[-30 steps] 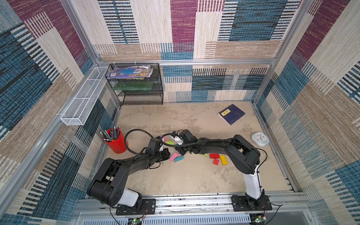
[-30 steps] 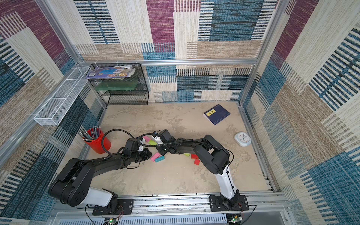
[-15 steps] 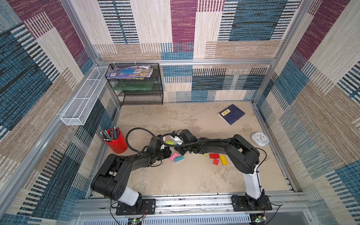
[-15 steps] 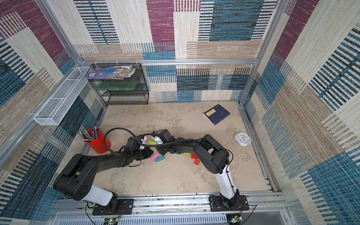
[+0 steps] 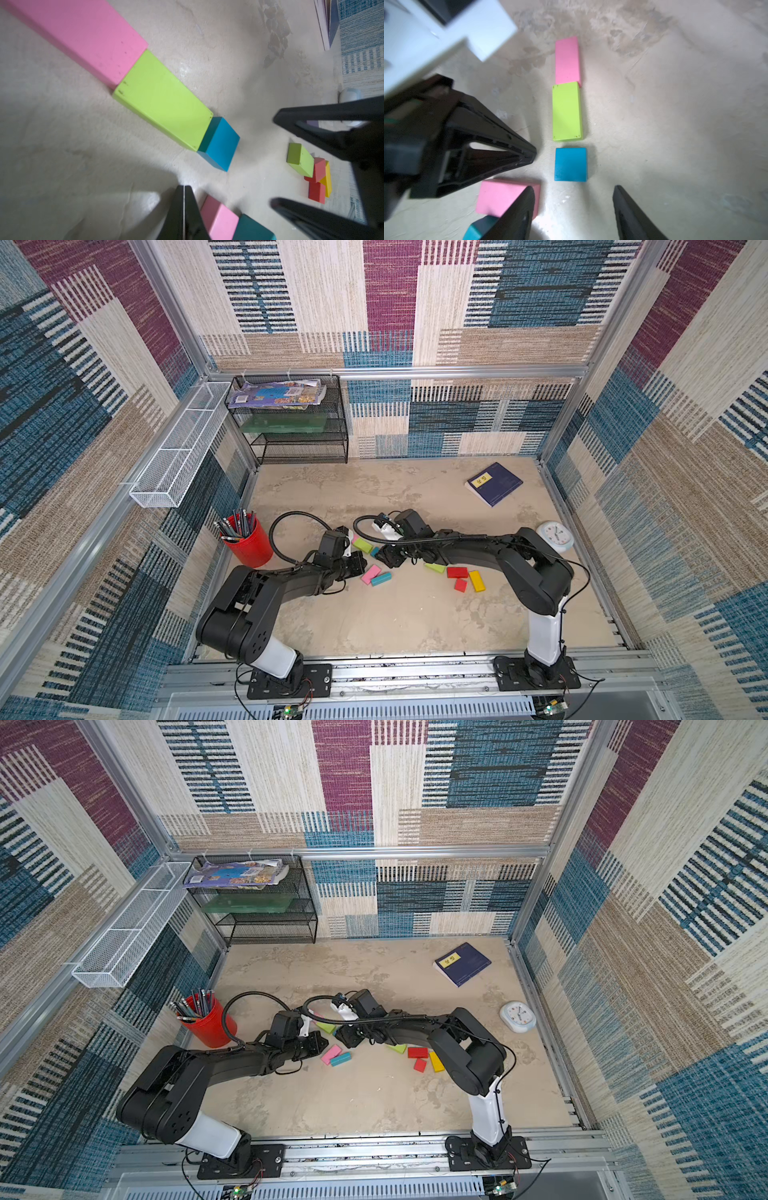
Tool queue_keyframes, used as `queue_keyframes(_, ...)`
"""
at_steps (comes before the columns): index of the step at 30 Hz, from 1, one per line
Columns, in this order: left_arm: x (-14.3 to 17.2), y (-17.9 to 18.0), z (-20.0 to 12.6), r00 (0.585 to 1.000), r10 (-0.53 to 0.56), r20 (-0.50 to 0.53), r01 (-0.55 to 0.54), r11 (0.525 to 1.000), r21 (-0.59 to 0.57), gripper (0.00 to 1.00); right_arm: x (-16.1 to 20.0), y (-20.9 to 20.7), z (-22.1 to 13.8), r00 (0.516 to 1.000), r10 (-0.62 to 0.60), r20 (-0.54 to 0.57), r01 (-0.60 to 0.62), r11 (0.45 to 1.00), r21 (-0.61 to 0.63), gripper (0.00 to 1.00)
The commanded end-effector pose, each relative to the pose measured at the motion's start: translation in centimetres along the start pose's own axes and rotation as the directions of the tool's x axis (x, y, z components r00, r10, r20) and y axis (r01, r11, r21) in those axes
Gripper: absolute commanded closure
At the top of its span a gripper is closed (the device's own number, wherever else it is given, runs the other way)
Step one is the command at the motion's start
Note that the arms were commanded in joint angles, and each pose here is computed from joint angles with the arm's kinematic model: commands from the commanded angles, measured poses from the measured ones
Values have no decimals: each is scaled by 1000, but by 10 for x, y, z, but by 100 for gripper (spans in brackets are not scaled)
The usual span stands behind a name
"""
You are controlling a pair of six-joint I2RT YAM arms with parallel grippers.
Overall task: Assemble the letter v with building blocks
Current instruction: Assemble the building block at the center of the board.
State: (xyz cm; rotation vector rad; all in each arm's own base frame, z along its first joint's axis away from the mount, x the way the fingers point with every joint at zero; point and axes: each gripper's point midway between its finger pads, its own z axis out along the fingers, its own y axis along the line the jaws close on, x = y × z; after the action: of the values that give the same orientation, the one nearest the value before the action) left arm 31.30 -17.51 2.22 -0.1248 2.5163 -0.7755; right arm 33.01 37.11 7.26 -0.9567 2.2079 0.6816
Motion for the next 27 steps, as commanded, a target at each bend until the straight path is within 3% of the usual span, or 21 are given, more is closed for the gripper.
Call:
queue_keyframes(1,8,5,2,999,-48,-26,48,999,-11,96,-13,5,-12,996,60,65,-58,997,-43,38)
queue_keyframes(3,9,5,3,998,-51,-22,51,999,-5,100,-2,-3,-9,995,96,30,-95,995,-23,45)
queue_keyframes(7,12,8,8,997,-69,-29,69,998,-3,100,23,-9,2,990,138,-17,-138,990,-14,69)
queue_keyframes(13,16,12,10,996,-87,-28,86,996,-14,100,42,-10,20,980,190,-54,-192,981,-24,86)
queue_keyframes(27,16,25,5,997,-80,-18,78,993,-89,100,57,-21,43,967,235,-98,-236,972,-2,87)
